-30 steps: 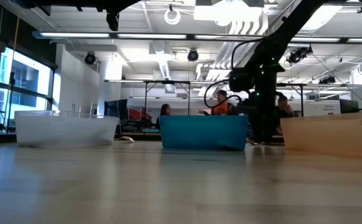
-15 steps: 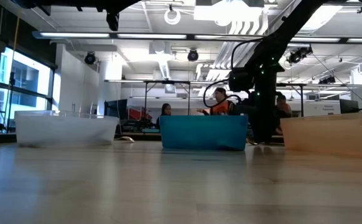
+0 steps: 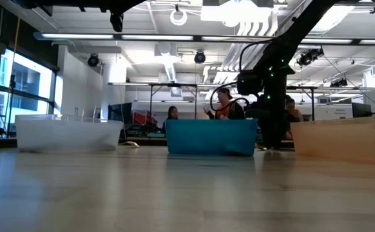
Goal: Sort silverware by color (type)
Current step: Put the gold spoon into the orange bin
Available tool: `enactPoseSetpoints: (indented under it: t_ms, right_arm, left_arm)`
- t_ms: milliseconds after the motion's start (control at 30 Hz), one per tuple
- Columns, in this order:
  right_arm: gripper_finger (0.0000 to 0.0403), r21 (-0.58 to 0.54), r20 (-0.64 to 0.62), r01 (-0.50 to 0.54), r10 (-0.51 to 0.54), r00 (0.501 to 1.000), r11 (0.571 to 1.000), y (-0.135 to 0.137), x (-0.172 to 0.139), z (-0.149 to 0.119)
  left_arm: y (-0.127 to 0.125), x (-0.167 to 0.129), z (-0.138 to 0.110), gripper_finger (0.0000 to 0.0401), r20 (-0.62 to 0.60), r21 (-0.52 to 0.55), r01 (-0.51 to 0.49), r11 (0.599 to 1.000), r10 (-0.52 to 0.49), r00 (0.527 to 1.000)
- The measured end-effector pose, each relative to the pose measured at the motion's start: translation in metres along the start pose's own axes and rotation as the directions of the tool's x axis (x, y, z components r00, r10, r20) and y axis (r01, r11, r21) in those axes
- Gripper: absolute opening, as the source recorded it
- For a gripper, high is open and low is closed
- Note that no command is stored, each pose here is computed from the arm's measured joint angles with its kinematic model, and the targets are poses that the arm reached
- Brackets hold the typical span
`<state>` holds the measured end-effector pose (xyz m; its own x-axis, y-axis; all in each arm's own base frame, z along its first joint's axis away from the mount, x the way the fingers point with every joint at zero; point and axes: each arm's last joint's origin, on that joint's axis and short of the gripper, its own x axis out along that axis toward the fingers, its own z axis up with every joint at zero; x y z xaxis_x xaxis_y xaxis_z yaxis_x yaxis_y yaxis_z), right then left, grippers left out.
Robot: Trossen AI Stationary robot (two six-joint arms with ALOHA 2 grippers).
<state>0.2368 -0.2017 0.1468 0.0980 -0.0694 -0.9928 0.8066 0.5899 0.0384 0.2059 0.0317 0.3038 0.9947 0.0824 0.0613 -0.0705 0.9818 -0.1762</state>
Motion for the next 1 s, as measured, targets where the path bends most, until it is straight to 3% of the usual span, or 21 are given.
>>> enactPoseSetpoints:
  t_ms: [433,1000]
  right_arm:
    - [0.0118,-0.015,-0.026,0.004,-0.004,1.0,1.0,-0.002,0.006,-0.007]
    - [0.0118,0.052,-0.025,-0.002,0.003,1.0,0.999,-0.003,0.014,-0.014]
  left_arm:
    - [0.0,0.0,0.0,0.0,-0.001,-0.001,0.003,1.0,-0.003,1.0]
    - [0.0,0.0,0.0,0.0,-0.001,-0.001,0.002,1.0,-0.002,1.0]
